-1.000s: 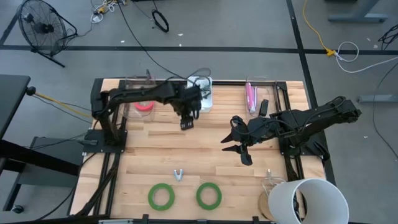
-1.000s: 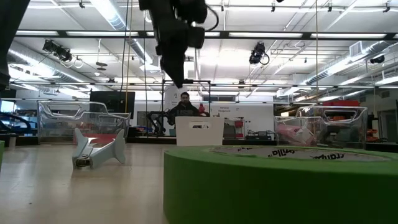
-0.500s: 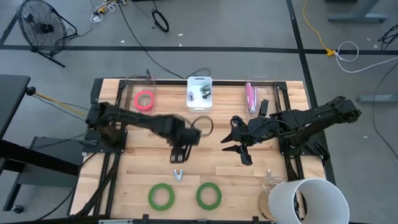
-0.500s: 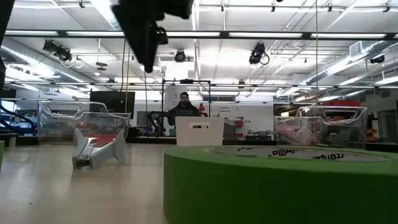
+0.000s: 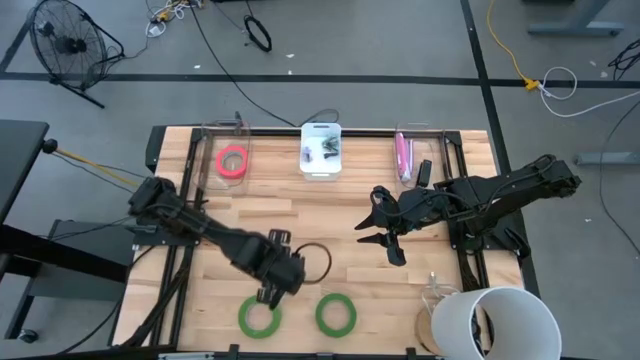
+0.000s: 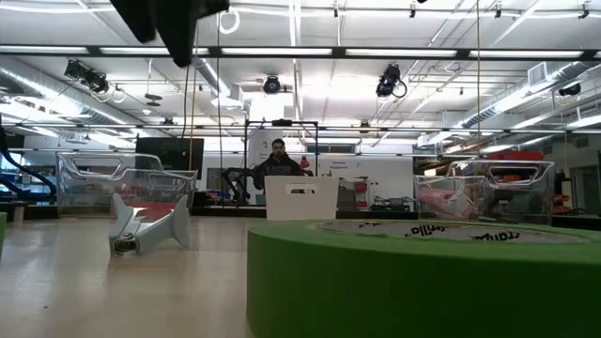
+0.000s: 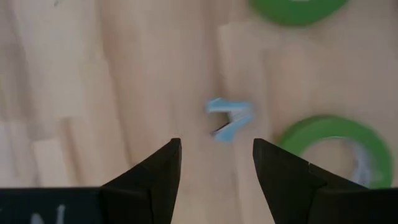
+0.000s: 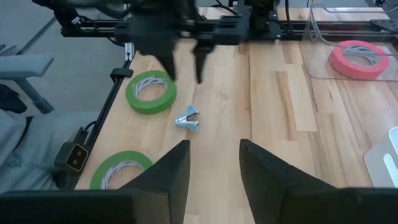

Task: Pick and place Stapler, Stapler remover, tape
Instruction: Put the light blue staple remover into the white bin

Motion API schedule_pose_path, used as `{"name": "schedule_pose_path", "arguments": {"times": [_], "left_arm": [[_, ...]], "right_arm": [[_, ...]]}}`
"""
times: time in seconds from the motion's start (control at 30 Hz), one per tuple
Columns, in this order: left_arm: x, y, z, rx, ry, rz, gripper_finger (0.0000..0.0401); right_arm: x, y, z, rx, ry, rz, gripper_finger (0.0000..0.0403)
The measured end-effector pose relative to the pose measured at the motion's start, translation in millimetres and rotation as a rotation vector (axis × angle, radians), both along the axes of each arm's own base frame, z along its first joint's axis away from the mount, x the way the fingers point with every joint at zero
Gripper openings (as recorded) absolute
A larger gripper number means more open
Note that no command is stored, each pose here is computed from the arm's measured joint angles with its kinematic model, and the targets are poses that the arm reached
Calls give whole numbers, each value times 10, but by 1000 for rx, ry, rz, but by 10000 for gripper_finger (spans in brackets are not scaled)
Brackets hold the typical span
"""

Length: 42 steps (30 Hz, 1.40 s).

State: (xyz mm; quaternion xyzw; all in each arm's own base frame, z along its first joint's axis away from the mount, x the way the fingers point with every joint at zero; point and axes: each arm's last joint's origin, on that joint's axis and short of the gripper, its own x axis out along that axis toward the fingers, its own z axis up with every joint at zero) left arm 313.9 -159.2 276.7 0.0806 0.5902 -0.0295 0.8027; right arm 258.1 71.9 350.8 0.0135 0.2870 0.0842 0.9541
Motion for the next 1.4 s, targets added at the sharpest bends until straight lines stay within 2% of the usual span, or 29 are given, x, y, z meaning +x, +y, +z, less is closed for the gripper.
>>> {"name": "schedule_pose_path", "arguments": {"times": [0.13,0.3,0.57,0.8,1.13,1.4], "left_arm": [[-48,-166,-6,17,-39,-41,202],[-74,-274,-99,58,-18,-68,186],[56,-380,-365,67,10,-70,162],[128,-447,-629,47,93,-61,162],[233,-500,-929,54,131,-32,163],[264,-468,-976,52,142,-1,163]], "right_arm": [[0,-1,0,0,0,0,137],[1,-1,0,0,-1,0,137],[4,1,6,2,-8,0,137],[4,1,6,2,-8,0,137],[4,1,6,1,-7,0,137],[4,1,6,0,-7,1,137]]}}
